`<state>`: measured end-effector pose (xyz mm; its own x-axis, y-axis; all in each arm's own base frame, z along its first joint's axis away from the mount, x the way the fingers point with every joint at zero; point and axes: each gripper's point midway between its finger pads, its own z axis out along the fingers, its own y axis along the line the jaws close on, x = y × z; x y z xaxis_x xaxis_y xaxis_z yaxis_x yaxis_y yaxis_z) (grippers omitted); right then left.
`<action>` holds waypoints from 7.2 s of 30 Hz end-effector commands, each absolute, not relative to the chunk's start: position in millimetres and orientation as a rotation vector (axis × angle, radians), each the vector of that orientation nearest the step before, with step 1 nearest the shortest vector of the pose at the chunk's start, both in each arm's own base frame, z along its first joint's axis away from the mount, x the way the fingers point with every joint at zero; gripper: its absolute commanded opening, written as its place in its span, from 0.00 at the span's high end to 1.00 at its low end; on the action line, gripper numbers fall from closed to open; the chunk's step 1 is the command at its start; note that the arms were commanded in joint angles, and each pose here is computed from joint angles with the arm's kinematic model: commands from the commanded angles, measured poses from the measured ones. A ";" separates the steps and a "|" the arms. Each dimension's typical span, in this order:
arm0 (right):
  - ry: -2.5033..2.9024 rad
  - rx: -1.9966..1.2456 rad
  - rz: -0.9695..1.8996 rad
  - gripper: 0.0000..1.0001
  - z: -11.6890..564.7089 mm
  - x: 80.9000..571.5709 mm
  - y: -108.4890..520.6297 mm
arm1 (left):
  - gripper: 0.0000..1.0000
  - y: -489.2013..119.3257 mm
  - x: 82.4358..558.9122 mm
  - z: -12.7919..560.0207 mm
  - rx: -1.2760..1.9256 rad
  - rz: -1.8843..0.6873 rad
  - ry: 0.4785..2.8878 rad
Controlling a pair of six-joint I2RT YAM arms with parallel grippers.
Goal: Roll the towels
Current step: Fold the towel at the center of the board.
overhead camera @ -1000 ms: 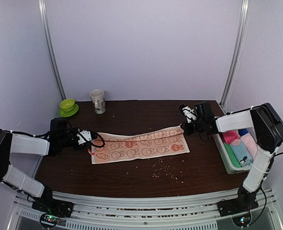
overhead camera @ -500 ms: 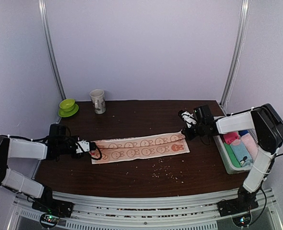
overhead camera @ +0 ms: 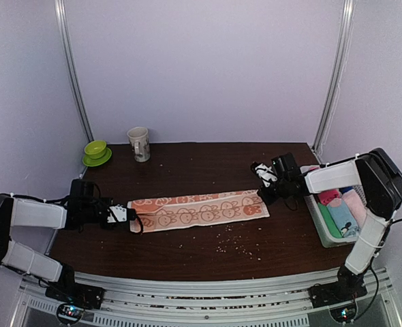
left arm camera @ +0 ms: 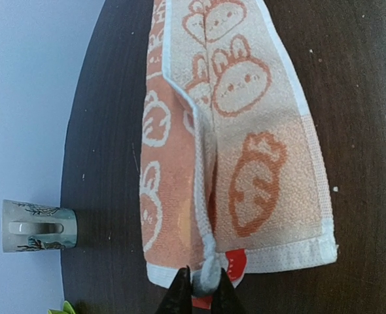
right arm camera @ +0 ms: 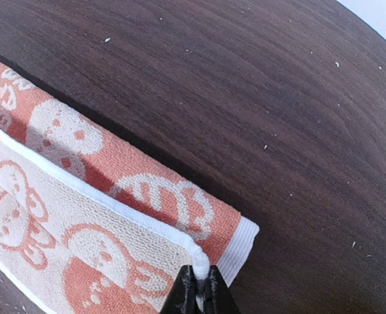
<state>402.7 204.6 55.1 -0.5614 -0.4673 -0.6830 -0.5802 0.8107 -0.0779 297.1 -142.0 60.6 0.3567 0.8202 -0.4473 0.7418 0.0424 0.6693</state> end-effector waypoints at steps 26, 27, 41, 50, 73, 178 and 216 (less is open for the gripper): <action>2.314 -0.766 0.026 0.85 49.9 363.0 189.7 | 0.88 -135.4 269.1 34.2 1.843 0.064 1.395; 2.319 -0.763 0.016 0.85 48.0 362.9 189.0 | 0.88 -135.6 268.0 33.8 1.849 0.061 1.393; 2.311 -0.757 -0.001 0.85 49.5 364.8 190.7 | 0.84 -135.4 272.7 37.8 1.820 0.081 1.395; 2.309 -0.769 0.007 0.85 52.7 365.3 194.3 | 0.65 -136.2 274.3 34.3 1.828 0.094 1.398; 2.314 -0.777 0.014 0.85 50.6 365.2 197.6 | 0.74 -148.5 270.4 30.8 1.885 0.130 1.330; 2.380 -0.800 -0.149 0.96 33.2 351.4 176.3 | 1.00 -155.2 243.6 57.4 1.888 -0.095 1.328; 2.409 -0.836 -0.210 0.95 23.9 340.8 172.4 | 1.00 -139.3 230.8 34.0 2.008 -0.016 1.323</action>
